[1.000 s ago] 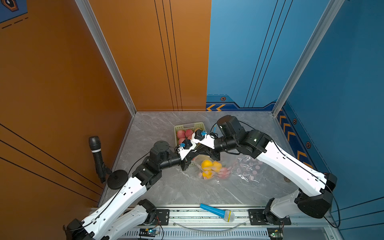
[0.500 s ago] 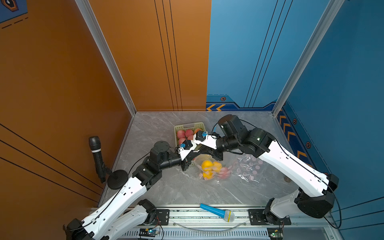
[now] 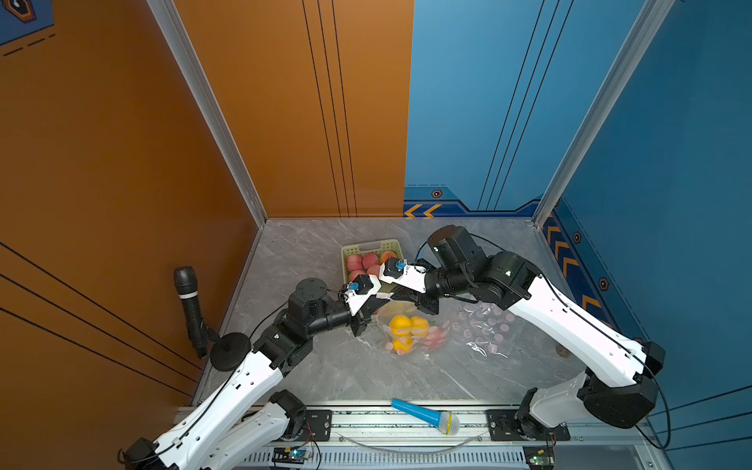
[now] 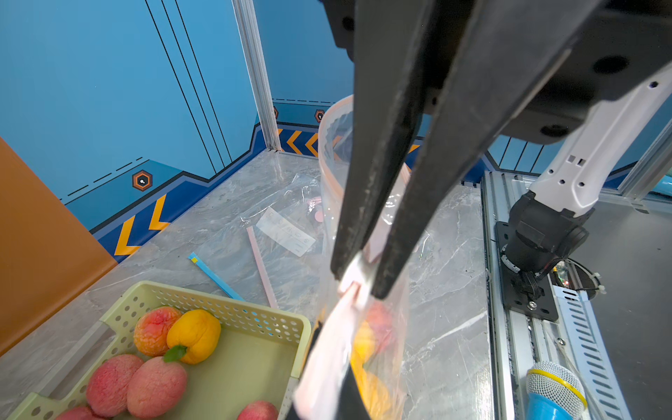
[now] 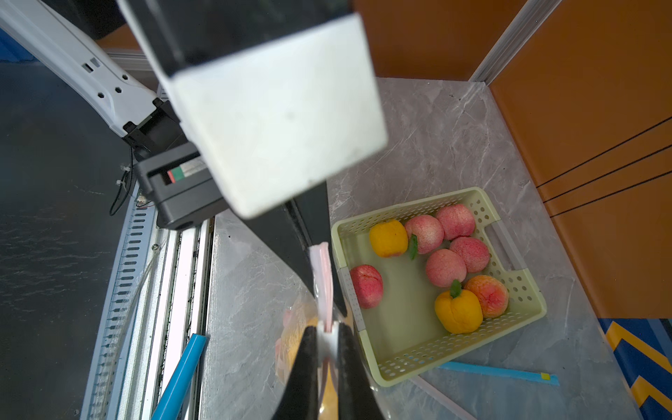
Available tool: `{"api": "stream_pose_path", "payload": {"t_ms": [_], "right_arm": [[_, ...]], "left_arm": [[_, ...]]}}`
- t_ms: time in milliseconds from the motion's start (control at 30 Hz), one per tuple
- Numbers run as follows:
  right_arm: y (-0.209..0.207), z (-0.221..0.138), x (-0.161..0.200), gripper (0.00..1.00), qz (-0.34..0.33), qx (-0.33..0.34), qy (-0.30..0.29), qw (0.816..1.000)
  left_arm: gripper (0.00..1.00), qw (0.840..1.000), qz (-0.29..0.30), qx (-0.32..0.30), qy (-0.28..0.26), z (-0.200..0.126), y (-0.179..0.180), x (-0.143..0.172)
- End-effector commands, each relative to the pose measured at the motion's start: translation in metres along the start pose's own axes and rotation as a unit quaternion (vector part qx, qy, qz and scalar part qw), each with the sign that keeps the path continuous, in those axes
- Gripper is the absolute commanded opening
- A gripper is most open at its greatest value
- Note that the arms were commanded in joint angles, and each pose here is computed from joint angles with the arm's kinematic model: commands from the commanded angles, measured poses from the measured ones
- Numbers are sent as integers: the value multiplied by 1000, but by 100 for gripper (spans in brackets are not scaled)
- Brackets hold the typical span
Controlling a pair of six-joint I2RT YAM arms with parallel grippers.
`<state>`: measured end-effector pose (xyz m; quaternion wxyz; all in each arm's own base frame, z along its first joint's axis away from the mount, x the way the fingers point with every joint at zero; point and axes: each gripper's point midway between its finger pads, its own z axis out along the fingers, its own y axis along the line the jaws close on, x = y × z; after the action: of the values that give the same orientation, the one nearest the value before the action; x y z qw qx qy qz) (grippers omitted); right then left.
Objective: Place the peach in a zip-top bag and seal the zipper
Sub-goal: Zip the zipper on the zipper food storage bag.
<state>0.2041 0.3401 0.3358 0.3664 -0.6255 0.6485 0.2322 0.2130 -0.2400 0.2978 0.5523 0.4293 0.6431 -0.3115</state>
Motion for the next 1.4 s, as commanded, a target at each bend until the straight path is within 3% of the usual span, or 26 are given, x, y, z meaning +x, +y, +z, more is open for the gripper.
{"api": "stream_pose_path", "payload": {"t_ms": [0,967,1367], "right_arm": [[-1,-22,7,0,-1,23,24,999],[-7,-48,30,0,16,68,46,996],[-6,-65,44,0,47,91,25,994]], "left_arm": [[0,1000,3,-23,-1,-6,8,-1],[0,997,4,-72,12,-18,26,7],[0,993,1,-118,12,-30,39,10]]}}
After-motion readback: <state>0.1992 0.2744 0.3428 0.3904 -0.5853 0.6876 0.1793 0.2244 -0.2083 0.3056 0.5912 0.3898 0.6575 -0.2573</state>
